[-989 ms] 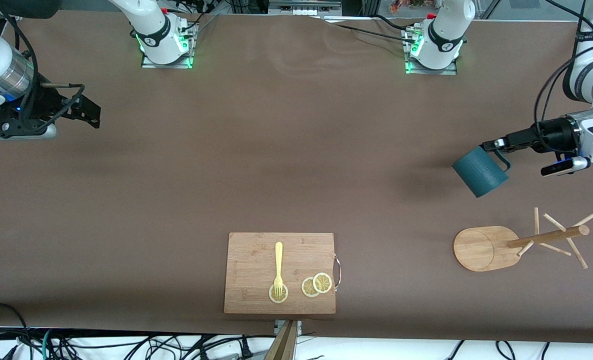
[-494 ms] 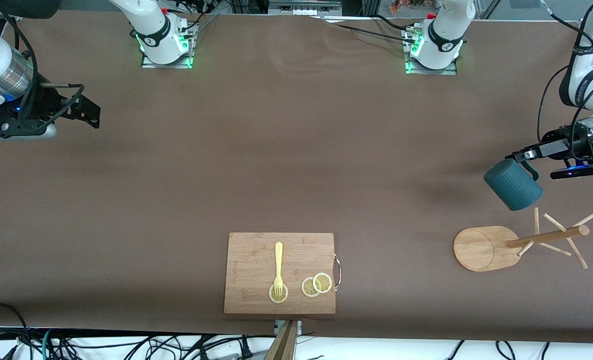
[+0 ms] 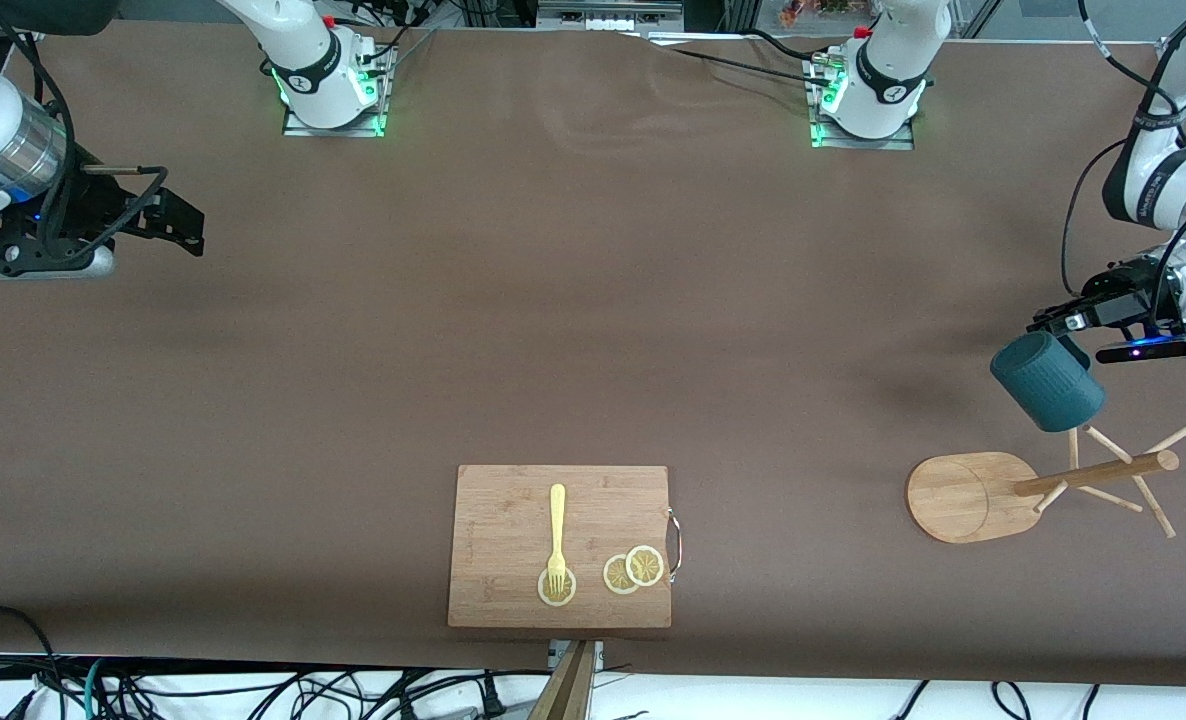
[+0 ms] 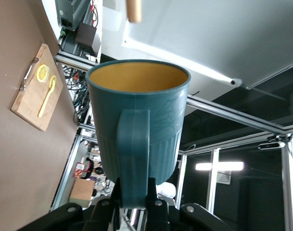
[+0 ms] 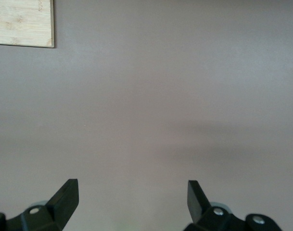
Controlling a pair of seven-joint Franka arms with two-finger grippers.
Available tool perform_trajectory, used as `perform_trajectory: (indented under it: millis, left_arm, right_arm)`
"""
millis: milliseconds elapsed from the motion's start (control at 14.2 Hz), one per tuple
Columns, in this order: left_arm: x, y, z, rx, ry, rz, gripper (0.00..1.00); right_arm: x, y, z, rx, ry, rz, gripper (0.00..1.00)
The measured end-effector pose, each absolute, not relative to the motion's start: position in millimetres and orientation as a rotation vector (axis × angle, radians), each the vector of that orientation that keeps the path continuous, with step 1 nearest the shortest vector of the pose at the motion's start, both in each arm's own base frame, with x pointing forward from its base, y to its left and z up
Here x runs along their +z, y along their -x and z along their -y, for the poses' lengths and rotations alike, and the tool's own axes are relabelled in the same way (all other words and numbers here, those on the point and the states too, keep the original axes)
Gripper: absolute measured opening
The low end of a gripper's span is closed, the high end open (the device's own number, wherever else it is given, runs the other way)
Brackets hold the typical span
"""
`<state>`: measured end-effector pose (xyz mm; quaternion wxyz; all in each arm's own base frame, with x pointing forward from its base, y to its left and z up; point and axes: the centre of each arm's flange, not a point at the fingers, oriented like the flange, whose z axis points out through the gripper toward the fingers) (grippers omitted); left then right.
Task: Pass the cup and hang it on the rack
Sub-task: 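Carry the mug with the left gripper over the wooden rack, then lower the mug handle onto a rack peg and open the left gripper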
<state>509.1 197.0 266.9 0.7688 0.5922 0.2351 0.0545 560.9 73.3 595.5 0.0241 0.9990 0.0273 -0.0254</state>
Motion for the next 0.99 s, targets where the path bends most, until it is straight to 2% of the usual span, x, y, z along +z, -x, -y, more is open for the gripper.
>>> perform_trajectory:
  millis: [353, 989]
  left_arm:
    - [237.7, -509.8, -224.9, 0.153, -1.24, -0.564, 0.21]
    - [219.0, -520.5, -261.1, 0.234, -1.231, -0.626, 0.21]
  right_arm:
    - [595.5, -561.0, -72.6, -0.078, -3.092, -0.083, 1.0]
    - [595.6, -561.2, -71.9, -0.077, -3.092, -0.081, 1.0]
